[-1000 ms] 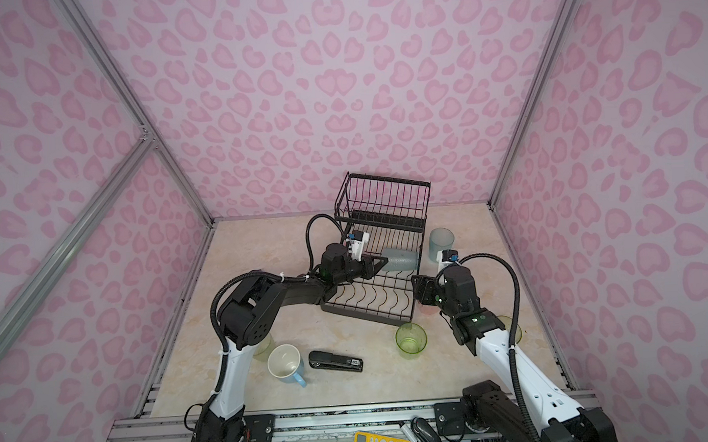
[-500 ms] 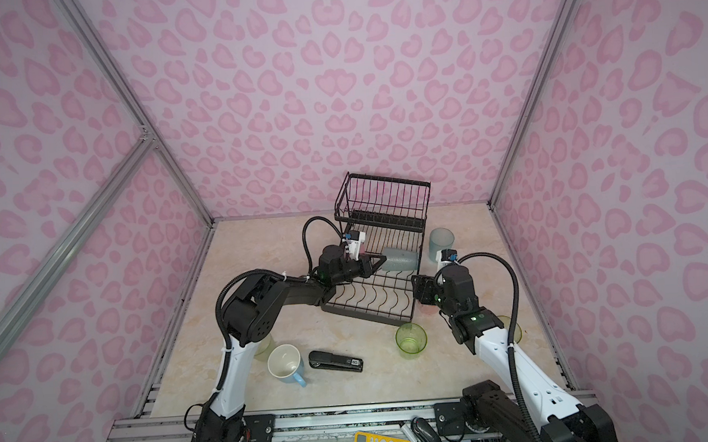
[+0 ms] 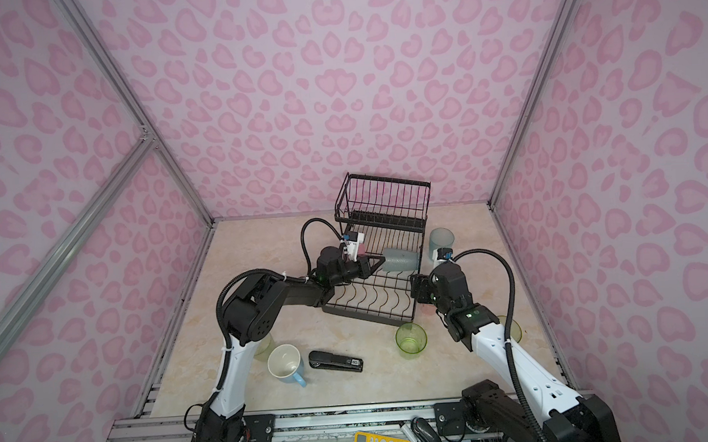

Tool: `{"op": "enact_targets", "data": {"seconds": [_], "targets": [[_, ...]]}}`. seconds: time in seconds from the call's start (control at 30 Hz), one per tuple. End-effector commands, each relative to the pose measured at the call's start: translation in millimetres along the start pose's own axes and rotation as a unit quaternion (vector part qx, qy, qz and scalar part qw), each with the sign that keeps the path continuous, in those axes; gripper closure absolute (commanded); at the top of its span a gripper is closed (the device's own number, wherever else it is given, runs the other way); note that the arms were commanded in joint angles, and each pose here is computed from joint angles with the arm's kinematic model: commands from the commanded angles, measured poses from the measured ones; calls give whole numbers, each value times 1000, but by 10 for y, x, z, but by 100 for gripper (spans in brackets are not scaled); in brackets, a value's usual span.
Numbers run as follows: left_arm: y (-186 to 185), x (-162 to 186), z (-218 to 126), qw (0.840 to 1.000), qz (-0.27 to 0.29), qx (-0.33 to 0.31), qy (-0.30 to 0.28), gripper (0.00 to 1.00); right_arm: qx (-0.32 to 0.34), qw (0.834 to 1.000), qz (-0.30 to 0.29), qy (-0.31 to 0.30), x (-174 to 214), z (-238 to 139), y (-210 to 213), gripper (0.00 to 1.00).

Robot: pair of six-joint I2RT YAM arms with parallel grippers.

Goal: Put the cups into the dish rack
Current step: 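Move the right gripper back into the rack beside the left gripper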

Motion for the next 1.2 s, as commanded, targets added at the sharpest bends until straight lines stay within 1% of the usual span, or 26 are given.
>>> {"op": "enact_targets", "data": {"seconds": [0.0,0.17,0.33,0.63,0.87,1.17], "targets": [[-118,-108,-23,999,28,36,-28,90,13,1000,-6,-10,-45,9,0,28],[-152,-120,-81,999,36,31,-28,89,9,1000,-26,-7,-92,70,102,28],[-221,-154,-127,998,45,29,-28,84,3,999,-52,-2,-88,224,223,28],[-266,-163,-235,998,51,27,-28,83,7,997,-82,1,-133,500,397,27],[-317,-158,-322,998,59,21,-28,82,12,996,-91,2,-165,771,465,27],[-340,-84,-464,998,60,6,-19,73,26,995,-94,-24,-282,1093,542,28]]}}
Point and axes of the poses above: each gripper's point midway between its finger pads, its own z axis out along the fingers, its own y axis along the line the jaws close on, x = y × z, the point moved 7 cm from there along -z, back along the fingers
